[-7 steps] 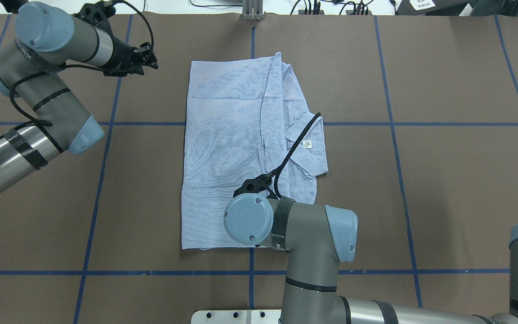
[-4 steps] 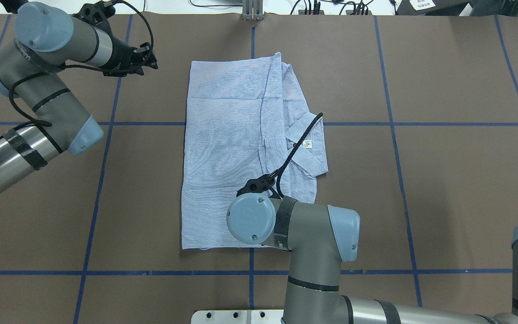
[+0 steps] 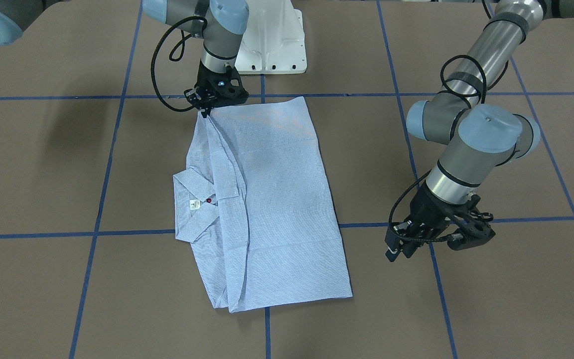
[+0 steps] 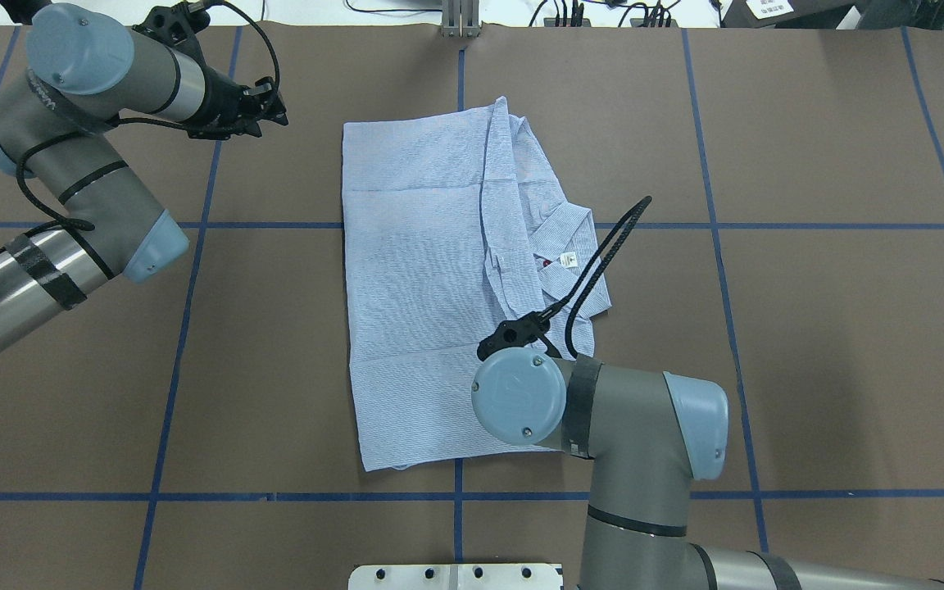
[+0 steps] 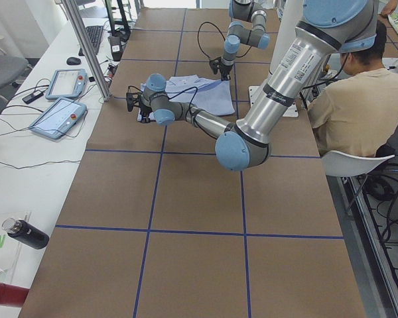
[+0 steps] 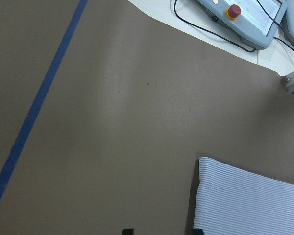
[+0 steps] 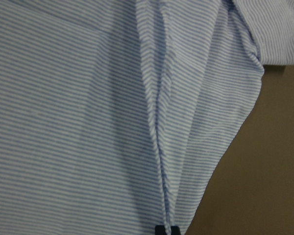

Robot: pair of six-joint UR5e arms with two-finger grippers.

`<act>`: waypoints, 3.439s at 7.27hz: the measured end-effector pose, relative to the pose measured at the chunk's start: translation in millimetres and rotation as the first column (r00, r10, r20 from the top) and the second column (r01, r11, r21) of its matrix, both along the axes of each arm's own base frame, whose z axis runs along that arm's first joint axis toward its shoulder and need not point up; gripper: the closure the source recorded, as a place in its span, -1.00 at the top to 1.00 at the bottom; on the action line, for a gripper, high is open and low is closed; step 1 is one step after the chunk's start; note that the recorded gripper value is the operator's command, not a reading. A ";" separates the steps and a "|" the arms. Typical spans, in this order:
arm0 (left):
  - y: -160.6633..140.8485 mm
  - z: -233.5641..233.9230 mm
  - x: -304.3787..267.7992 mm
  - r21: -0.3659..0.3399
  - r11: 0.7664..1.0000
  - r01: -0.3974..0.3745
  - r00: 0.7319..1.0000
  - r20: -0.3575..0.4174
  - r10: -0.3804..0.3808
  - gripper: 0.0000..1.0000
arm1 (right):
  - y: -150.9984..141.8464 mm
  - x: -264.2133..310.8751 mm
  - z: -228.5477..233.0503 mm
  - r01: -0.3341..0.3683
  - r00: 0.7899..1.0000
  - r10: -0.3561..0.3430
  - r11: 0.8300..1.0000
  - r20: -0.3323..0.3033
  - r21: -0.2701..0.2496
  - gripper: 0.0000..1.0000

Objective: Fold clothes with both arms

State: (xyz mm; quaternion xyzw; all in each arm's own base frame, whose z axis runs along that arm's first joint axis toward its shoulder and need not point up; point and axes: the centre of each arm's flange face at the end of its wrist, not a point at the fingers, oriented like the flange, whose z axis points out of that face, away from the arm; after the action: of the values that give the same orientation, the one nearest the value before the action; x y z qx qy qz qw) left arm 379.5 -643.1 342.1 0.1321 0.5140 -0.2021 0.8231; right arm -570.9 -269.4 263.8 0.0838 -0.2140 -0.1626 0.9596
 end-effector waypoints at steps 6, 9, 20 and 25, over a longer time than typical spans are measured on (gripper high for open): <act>0.4 -0.3 -0.4 0.001 1.000 0.001 1.000 0.000 -0.001 0.01 | -13.9 9.0 3.7 -0.056 0.998 0.056 0.998 0.007 -0.023 1.00; 1.2 -3.0 -0.9 0.006 1.000 -0.001 1.000 -0.004 0.001 0.01 | -49.1 17.8 15.3 -0.049 0.998 0.049 0.999 -0.027 -0.003 1.00; 24.5 -11.9 -19.8 0.016 1.000 -0.013 1.000 0.000 0.013 -0.02 | -151.0 -18.3 -39.6 -0.058 0.998 0.059 0.997 0.019 -0.053 1.00; 25.4 -10.1 -21.2 0.015 1.000 -0.014 1.000 0.001 0.014 -0.02 | -140.5 -35.6 -21.0 -0.039 0.999 0.039 0.997 -0.008 -0.063 1.00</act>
State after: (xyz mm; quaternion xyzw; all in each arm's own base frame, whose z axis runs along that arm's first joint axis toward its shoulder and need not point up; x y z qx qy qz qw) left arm 358.3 -617.7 331.9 0.1347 0.5159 -0.1923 0.8238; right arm -606.5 -409.9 242.8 0.0573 -0.2141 -0.1372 0.9654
